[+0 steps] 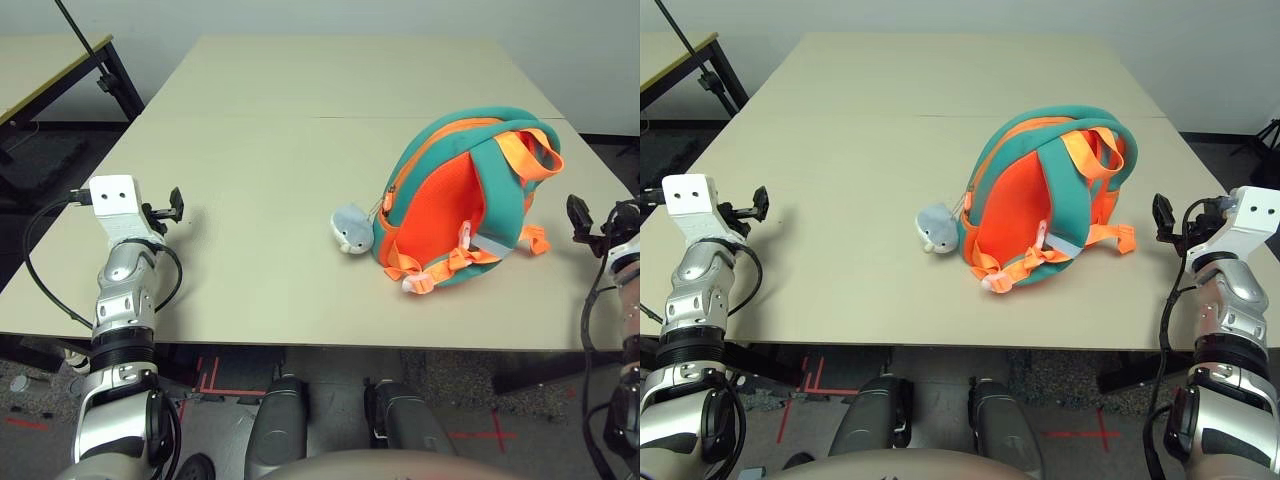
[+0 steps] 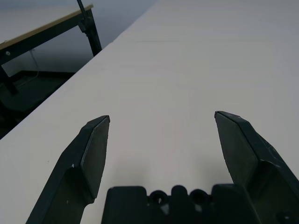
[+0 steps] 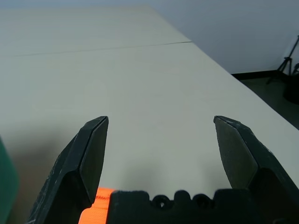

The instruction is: Put the pencil case into the backpack and zip it.

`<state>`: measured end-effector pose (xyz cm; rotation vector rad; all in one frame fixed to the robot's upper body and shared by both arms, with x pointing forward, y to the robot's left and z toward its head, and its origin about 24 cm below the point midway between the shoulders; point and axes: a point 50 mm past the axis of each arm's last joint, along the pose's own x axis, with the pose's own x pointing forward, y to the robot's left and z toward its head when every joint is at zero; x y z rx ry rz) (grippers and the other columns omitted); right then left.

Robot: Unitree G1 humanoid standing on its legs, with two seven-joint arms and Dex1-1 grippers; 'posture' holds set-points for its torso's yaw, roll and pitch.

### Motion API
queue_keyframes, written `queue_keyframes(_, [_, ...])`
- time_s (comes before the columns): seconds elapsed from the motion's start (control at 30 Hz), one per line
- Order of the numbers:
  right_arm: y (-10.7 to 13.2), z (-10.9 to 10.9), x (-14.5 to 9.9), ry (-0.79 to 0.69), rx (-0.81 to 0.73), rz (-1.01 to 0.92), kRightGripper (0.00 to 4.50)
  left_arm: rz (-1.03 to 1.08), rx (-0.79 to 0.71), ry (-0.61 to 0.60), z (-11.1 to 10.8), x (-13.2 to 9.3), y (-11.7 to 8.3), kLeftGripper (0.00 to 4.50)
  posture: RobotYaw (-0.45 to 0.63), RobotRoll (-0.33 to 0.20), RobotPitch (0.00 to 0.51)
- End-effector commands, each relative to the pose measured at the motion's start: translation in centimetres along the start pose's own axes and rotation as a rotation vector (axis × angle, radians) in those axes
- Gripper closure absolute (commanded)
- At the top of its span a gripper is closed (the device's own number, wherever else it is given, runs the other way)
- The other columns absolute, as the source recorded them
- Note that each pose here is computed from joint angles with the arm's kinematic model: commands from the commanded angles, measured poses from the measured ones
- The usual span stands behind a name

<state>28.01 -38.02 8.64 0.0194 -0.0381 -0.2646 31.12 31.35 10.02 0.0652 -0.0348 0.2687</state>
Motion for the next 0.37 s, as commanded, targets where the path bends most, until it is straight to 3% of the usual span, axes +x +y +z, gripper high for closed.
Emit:
queue_keyframes(0.03, [0.24, -0.44, 0.26, 0.002, 0.003, -0.033, 0.05, -0.018, -0.023, -0.013, 0.10, 0.37, -0.42, 0.00, 0.12, 0.000, 0.084])
queue_keyframes(0.37, [0.74, -0.98, 0.43, -0.003, -0.012, -0.078, 0.05, -0.067, -0.026, -0.014, 0.13, 0.89, -1.38, 0.00, 0.11, 0.000, 0.100])
